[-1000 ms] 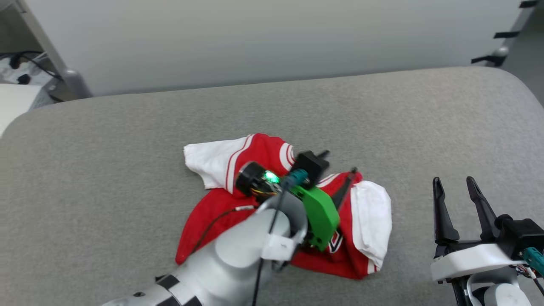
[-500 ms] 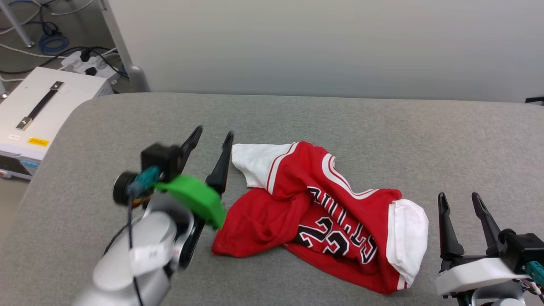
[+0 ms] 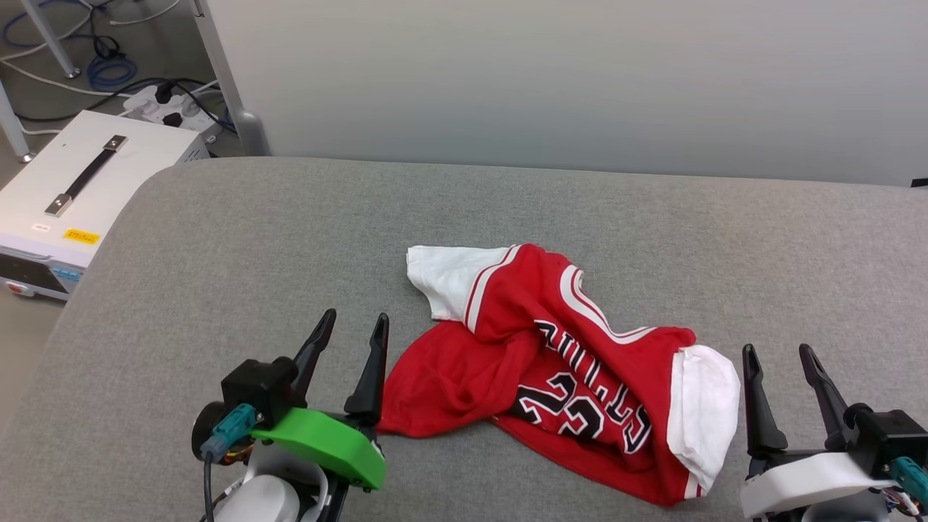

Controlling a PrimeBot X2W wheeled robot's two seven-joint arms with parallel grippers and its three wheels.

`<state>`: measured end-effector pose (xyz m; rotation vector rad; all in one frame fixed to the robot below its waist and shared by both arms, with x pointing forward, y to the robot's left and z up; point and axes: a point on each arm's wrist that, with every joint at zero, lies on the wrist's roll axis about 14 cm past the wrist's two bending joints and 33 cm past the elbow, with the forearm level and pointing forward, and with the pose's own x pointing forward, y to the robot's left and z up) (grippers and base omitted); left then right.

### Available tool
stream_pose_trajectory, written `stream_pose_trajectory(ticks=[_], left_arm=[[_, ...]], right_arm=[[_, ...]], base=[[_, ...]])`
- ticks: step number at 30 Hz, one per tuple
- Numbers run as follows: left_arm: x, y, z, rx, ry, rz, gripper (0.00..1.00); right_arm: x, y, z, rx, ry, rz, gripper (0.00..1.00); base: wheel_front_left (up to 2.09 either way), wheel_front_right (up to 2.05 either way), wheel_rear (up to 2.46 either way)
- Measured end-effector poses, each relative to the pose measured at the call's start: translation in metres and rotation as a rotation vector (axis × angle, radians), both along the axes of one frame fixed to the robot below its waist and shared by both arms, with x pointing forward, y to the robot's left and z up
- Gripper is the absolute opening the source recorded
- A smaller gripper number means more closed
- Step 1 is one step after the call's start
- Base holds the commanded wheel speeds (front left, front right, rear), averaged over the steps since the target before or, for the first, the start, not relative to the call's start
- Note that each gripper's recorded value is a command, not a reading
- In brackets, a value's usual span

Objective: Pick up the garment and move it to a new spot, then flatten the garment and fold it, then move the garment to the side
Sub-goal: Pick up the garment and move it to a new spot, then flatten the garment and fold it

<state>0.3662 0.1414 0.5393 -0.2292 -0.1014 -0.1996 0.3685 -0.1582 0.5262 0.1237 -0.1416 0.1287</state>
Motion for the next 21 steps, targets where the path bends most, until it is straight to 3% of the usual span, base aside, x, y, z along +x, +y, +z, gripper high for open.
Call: stream_pose_trajectory(ticks=[7,15,21], left_arm=[[0.001,0.004,0.000,0.005,-0.013,0.009,1.00],[0.002,0.003,-0.008,0.008,0.003,0.004,1.00],[0.002,0.006,-0.021,0.017,0.034,0.011,1.00]], right_arm=[[0.000,0.002,-0.010,-0.023,0.046,0.009,1.00],[-0.001,0.025,-0.064,-0.152,0.441,0.117,1.00],[0.007,0.028,-0.079,-0.217,0.662,0.162,1.00]], base=[[0.00,0.00,0.00],[0.00,0.00,0.00],[0.00,0.00,0.00]])
